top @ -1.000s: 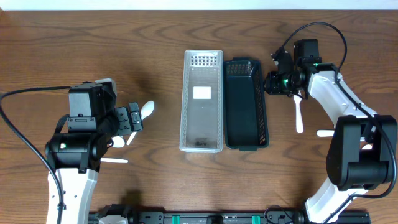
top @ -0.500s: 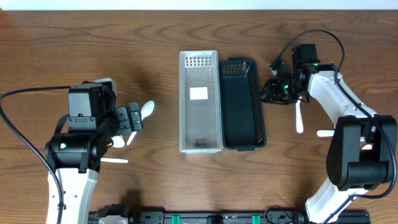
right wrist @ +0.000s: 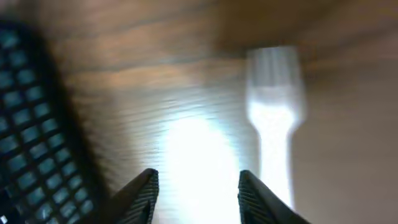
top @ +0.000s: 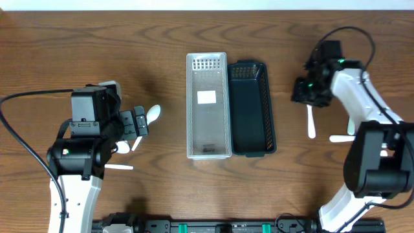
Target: Pack container
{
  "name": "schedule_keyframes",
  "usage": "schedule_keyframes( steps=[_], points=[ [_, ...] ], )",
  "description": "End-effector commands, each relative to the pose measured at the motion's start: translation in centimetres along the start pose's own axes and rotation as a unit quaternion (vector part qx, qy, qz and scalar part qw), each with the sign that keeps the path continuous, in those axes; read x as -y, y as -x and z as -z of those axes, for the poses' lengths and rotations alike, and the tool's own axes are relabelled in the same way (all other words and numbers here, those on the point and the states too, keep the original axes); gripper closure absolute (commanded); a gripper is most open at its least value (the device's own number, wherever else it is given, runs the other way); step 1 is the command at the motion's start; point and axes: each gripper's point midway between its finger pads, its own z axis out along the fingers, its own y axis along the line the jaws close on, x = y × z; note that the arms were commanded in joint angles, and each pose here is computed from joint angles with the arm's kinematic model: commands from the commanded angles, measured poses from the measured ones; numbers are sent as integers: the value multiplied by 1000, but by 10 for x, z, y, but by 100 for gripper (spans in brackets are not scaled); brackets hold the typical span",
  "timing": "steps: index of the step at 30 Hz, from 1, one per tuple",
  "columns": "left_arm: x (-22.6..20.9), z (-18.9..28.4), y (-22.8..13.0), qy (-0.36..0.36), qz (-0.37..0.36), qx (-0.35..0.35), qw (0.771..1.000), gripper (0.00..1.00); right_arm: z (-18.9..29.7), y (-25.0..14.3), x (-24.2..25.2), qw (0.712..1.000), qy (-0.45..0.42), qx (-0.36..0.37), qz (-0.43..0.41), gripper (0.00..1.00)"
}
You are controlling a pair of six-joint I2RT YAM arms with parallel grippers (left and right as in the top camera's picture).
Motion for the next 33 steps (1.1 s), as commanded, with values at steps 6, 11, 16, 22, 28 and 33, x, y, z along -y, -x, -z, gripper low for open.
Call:
schedule_keyframes(
  steps=[6, 11, 16, 22, 28, 33],
  points=[
    [0, 4, 8, 0, -2, 13, 1000, 2, 104, 25, 43, 990, -46, 114, -65, 48],
    [0, 5, 9, 0, -2, 14, 1000, 2, 122, -24, 63, 991, -100, 52, -65, 46],
    [0, 5, 9, 0, -1, 14, 1000, 2, 130, -54, 65, 992, -112, 4, -58, 40],
    [0, 5, 8, -1, -1, 14, 1000, 2, 103, -33, 56, 994, -106, 20, -17, 34],
    [0, 5, 9, -1, -1, 14, 1000, 2, 43, -24, 47, 994, -105, -15, 18, 31],
    [0, 5, 9, -1, -1, 14, 1000, 2, -3, -17, 46, 993, -109, -42, 26, 30]
  ],
)
